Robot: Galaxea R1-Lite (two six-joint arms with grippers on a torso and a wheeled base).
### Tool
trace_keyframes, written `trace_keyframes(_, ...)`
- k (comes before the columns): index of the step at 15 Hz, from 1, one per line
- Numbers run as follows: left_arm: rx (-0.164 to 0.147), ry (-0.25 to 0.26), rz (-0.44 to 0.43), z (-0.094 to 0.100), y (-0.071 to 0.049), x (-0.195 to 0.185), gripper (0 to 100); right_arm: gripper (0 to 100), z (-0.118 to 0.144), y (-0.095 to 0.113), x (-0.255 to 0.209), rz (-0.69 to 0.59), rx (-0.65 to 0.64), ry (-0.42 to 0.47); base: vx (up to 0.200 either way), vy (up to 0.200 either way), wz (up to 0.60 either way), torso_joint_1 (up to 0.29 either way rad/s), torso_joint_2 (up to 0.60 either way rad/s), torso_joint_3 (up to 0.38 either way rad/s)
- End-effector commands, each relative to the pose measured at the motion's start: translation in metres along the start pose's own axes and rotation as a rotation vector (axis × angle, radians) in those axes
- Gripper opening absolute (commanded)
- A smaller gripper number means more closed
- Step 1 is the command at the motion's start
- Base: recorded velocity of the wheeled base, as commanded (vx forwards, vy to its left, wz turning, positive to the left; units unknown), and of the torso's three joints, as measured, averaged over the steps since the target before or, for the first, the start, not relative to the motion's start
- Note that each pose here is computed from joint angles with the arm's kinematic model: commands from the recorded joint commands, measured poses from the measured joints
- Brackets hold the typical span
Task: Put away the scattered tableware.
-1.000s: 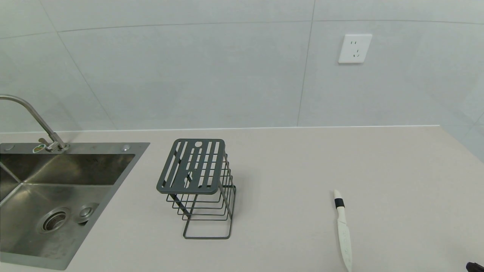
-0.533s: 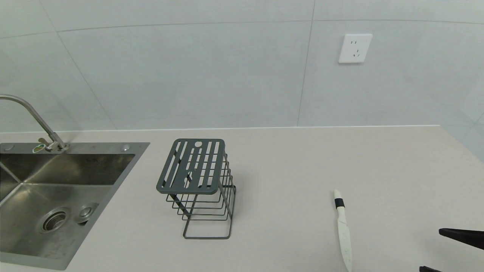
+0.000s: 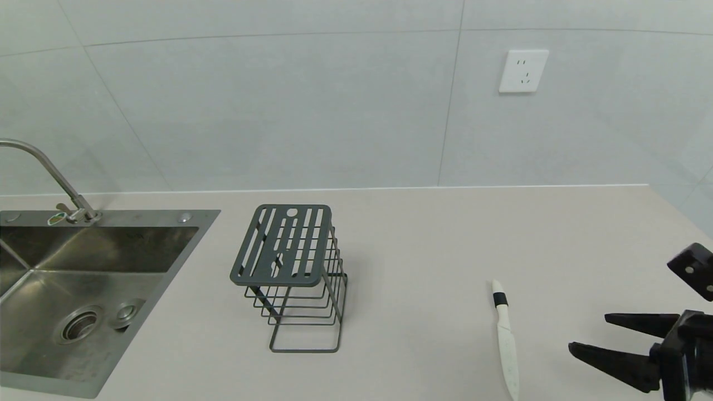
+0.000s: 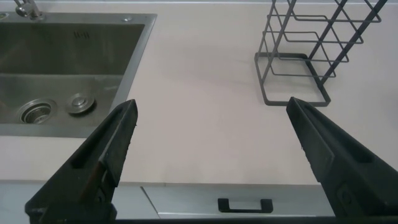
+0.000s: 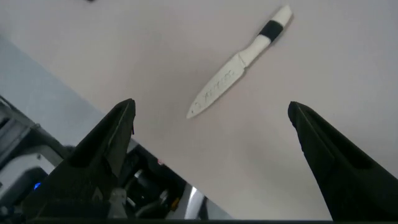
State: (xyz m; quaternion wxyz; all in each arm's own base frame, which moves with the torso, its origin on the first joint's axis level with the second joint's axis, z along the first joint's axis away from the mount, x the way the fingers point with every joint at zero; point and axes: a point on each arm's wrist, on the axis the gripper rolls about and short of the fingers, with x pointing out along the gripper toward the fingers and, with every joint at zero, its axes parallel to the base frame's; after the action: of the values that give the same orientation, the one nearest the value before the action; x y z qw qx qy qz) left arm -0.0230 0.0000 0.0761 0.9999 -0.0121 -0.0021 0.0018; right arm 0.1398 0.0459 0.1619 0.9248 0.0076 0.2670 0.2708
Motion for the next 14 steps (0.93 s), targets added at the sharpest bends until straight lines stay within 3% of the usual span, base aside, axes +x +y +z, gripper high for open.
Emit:
trace_keyframes(1, 0.001, 0.001, -0.001, 0.000, 0.000, 0.000, 100, 100, 0.010, 0.006, 0.017, 0.010, 0.033, 0.034, 0.000, 0.000, 0.00, 0.000, 0.00, 0.000)
trace_keyframes(5, 0.001, 0.001, -0.001, 0.000, 0.000, 0.000, 100, 100, 0.048, 0.018, 0.032, -0.061, 0.020, -0.039, 0.000, 0.000, 0.00, 0.000, 0.00, 0.000)
trace_keyframes(8, 0.001, 0.001, -0.001, 0.000, 0.000, 0.000, 100, 100, 0.056, 0.039, 0.052, -0.114, 0.088, -0.028, 0.000, 0.000, 0.00, 0.000, 0.00, 0.000)
trace_keyframes(11, 0.004, 0.001, -0.001, 0.000, 0.000, 0.000, 100, 100, 0.045, 0.048, 0.075, -0.191, 0.081, 0.061, 0.000, 0.000, 0.00, 0.000, 0.00, 0.000)
trace_keyframes(14, 0.004, 0.001, -0.001, 0.000, 0.000, 0.000, 100, 100, 0.025, 0.045, 0.093, -0.246, 0.066, 0.174, 0.000, 0.000, 0.00, 0.000, 0.00, 0.000)
